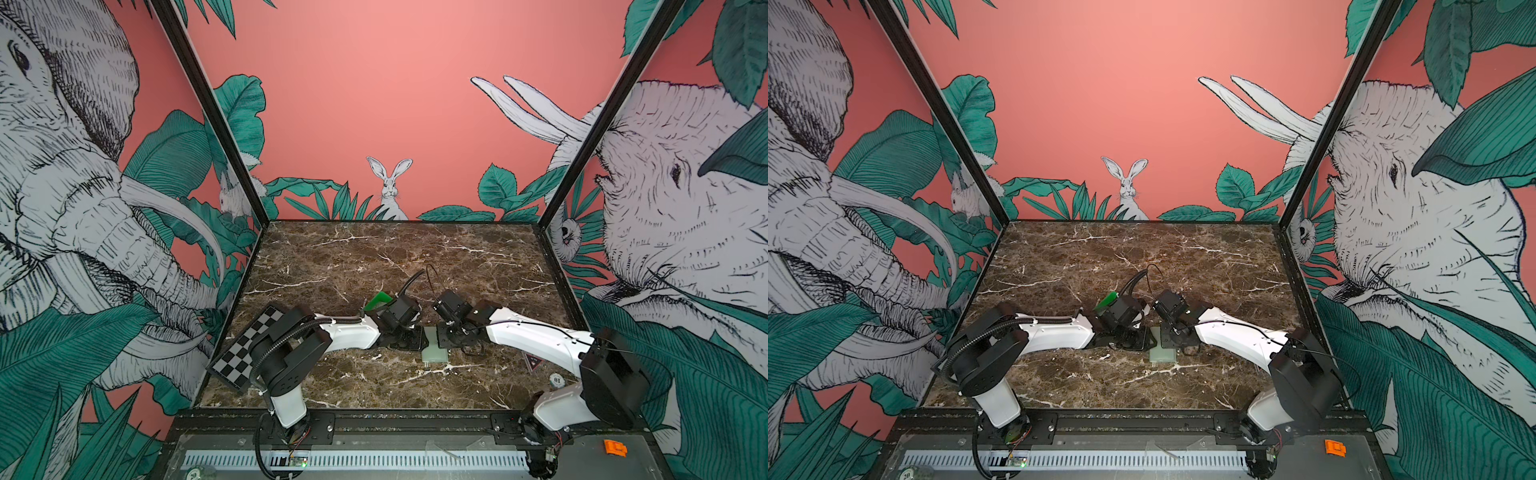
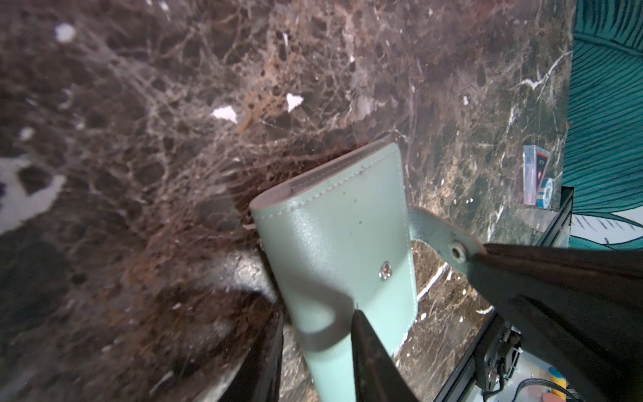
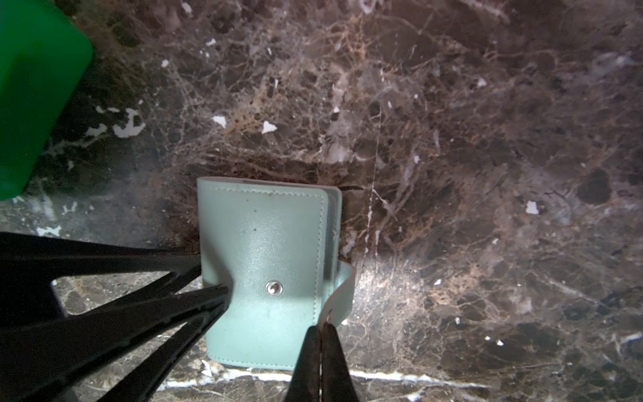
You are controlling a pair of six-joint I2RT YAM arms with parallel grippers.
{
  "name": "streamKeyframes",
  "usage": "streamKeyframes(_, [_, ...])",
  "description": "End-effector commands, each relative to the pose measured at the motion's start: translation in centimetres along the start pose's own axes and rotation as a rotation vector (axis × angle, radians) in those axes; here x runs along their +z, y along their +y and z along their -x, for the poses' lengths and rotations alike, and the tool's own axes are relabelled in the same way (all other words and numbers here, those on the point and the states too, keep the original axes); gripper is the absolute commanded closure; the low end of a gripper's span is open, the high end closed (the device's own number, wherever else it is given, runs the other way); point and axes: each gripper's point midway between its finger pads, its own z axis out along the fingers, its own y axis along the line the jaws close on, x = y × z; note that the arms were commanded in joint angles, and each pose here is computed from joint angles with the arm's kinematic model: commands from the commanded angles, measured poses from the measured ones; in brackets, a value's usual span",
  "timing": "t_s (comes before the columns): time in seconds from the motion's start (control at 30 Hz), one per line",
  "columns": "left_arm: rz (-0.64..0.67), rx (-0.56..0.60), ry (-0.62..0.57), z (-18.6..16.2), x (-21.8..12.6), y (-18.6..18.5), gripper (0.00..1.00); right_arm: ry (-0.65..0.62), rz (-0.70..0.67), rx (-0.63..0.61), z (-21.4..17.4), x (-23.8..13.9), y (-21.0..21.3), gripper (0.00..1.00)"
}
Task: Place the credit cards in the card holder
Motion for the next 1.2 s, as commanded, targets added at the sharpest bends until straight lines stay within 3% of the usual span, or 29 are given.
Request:
streamKeyframes(0.0, [-0.001, -0.012, 0.002, -0.1, 0.1, 0.3, 0.65, -0.010, 0.038, -0.020, 0.2, 0.3, 1.0, 1.00])
streamKeyframes(1.17, [-0.011, -0.019, 0.002, -0.1, 0.4, 0.2, 0.67, 0.055, 0.094, -0.051, -0.4, 2.5, 2.6, 1.00])
